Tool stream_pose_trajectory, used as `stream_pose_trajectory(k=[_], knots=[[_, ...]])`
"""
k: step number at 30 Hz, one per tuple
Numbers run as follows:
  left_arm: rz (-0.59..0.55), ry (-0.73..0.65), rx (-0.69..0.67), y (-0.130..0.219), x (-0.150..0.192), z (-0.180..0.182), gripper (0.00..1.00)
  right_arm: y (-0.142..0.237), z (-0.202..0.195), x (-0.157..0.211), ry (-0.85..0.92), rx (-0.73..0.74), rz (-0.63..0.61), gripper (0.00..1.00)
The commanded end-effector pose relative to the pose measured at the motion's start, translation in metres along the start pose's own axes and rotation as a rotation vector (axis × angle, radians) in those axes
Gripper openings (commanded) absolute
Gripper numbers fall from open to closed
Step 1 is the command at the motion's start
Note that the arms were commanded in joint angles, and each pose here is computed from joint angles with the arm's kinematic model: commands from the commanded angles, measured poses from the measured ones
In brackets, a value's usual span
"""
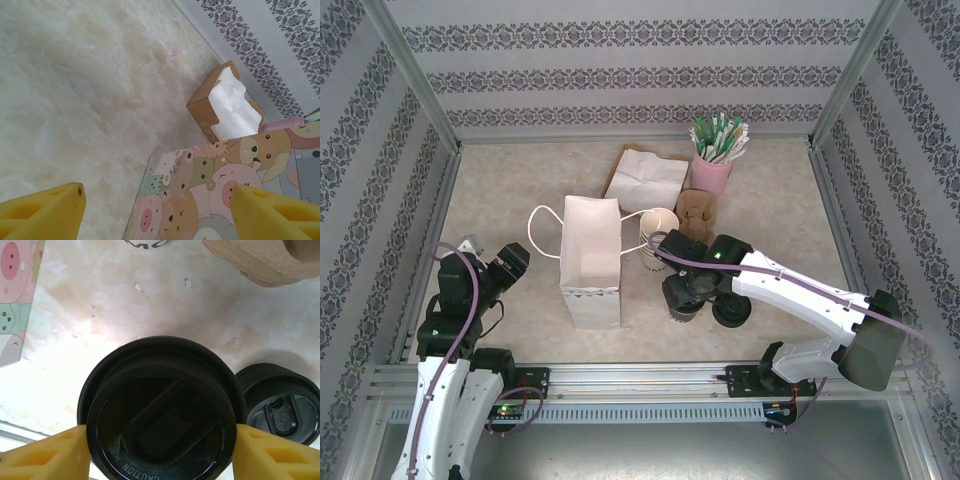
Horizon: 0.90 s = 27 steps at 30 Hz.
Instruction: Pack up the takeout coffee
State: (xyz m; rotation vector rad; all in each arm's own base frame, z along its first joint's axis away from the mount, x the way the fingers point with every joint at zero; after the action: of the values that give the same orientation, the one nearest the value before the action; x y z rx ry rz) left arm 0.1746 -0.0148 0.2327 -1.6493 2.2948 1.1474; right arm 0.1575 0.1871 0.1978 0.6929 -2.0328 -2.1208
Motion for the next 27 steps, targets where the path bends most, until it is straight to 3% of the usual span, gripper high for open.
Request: stream_pose_trajectory(k=[1,27], knots=[[-0.016,-0.010,0.013,0.004,-0.004,-0.004,0.77,0.008,-0.002,-0.001,0.004,0.041,-0.017,0.67],[-0.014,-0.007,0.011,0.002,-0.004,-0.004,0.77,-0.004,-0.006,0.008,-0.036,0.061,0.003,0.67]])
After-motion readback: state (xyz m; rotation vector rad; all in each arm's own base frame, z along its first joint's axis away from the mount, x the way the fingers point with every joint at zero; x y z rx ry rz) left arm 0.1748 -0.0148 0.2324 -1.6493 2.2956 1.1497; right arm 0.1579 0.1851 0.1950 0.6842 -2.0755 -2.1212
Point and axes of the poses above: each hand's point on the last joint's axis, 136 mm out from that joint toward the fingers, its own y axis back along the fingers, its own z axis along the line the jaws close on, x = y × z, the point moved 6 cm from there along y, back along the fingers, and after that the axes turned 6 degrees about y, right-handed, at the moved point
